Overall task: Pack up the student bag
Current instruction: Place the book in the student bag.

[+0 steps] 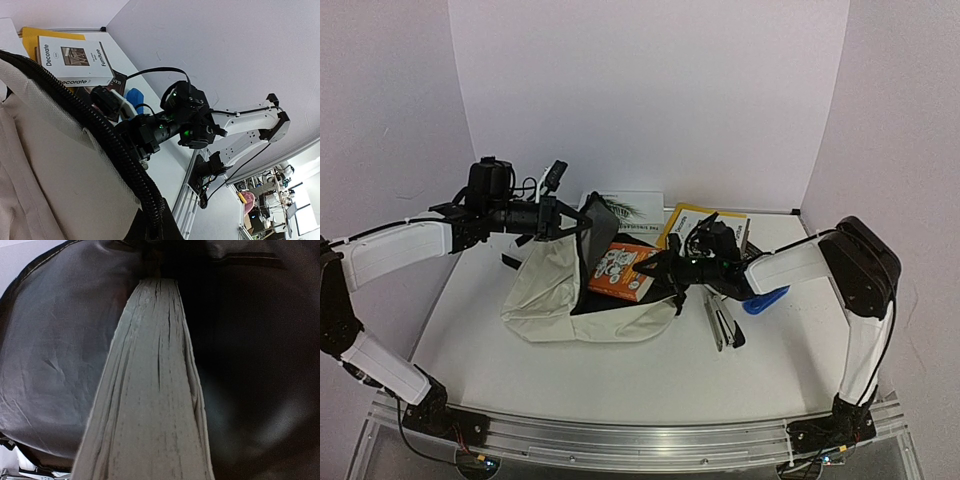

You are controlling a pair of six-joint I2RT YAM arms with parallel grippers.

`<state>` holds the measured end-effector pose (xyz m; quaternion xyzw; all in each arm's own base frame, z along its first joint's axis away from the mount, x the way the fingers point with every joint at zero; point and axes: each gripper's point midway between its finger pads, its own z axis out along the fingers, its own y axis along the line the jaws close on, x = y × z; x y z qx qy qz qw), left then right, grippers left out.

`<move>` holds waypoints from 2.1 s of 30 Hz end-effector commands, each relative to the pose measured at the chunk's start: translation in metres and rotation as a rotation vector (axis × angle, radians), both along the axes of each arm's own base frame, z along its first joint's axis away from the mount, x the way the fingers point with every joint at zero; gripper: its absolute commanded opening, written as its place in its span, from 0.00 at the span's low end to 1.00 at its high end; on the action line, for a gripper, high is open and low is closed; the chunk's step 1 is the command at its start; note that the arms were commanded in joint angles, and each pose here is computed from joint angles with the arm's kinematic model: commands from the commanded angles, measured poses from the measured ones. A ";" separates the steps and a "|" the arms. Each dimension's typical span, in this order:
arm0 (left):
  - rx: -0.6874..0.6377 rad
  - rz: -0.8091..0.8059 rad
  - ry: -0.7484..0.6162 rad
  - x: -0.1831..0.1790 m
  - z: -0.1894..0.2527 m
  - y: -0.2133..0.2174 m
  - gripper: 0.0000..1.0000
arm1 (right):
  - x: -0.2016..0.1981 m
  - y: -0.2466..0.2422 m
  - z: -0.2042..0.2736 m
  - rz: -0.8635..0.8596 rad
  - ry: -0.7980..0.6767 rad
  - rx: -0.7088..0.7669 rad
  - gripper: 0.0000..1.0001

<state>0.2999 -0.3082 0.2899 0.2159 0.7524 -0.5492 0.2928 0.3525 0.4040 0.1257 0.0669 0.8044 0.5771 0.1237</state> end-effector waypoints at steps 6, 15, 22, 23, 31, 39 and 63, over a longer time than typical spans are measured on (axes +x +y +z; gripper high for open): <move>-0.082 -0.102 -0.166 -0.017 0.052 -0.023 0.00 | 0.016 0.030 -0.011 0.027 -0.141 -0.144 0.00; -0.123 -0.202 -0.112 -0.029 0.045 -0.051 0.00 | 0.022 0.045 -0.033 0.084 -0.153 -0.224 0.00; -0.114 -0.208 -0.061 -0.028 0.031 -0.064 0.00 | 0.034 0.061 -0.043 0.073 -0.208 -0.284 0.13; -0.107 -0.191 -0.057 -0.027 0.029 -0.063 0.00 | 0.037 0.061 -0.040 0.063 -0.224 -0.289 0.19; -0.046 -0.048 -0.075 -0.015 0.026 -0.049 0.00 | 0.046 0.026 -0.023 -0.062 -0.307 -0.420 0.65; -0.046 -0.068 -0.052 -0.014 0.023 -0.054 0.00 | 0.049 -0.035 -0.024 -0.215 -0.349 -0.669 0.74; -0.042 -0.099 -0.009 -0.009 0.005 -0.063 0.00 | 0.037 0.028 -0.071 0.020 -0.302 -0.503 0.35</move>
